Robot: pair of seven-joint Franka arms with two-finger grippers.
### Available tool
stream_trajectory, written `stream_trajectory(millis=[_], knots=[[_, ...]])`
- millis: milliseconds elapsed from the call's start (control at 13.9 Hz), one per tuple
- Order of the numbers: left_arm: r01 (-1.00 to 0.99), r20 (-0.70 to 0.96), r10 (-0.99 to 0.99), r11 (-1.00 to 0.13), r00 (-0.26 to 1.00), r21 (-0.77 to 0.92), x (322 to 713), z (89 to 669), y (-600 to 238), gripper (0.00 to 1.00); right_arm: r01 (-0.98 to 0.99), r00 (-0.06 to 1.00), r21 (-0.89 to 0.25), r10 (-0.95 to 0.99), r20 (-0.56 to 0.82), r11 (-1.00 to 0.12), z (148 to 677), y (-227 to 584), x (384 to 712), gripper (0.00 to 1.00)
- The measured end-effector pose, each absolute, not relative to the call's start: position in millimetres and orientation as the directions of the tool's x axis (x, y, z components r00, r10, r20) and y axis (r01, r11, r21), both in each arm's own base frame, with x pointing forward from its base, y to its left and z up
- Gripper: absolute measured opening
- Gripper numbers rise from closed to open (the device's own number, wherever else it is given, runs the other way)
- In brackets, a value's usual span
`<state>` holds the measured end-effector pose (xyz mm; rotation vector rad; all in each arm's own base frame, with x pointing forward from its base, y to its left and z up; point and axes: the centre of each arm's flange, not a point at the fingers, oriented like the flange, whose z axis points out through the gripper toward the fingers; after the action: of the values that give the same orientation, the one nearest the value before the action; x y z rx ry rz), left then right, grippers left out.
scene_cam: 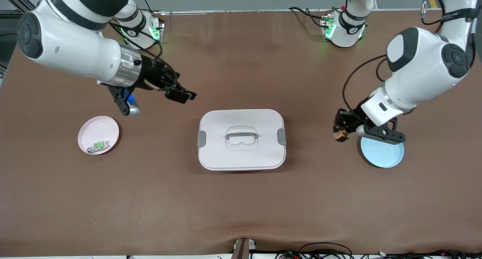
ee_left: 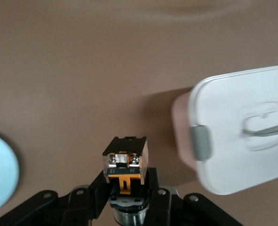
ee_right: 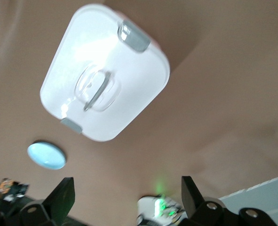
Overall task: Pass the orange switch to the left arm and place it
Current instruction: 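Carry the switch toward the blue plate while the right gripper withdraws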
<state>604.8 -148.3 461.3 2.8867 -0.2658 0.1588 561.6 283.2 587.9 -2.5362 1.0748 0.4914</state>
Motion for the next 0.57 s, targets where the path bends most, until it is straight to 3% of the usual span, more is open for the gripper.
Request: stream_trajectory(millis=[575], knots=[[-0.559,0.059,-0.556,-0.821,0.829,0.117,623.5,399.7,-9.7,0.37,-0.388,0.913,-0.127,-0.362,-0.186,-0.913,589.0,219.4,546.0,1.00]])
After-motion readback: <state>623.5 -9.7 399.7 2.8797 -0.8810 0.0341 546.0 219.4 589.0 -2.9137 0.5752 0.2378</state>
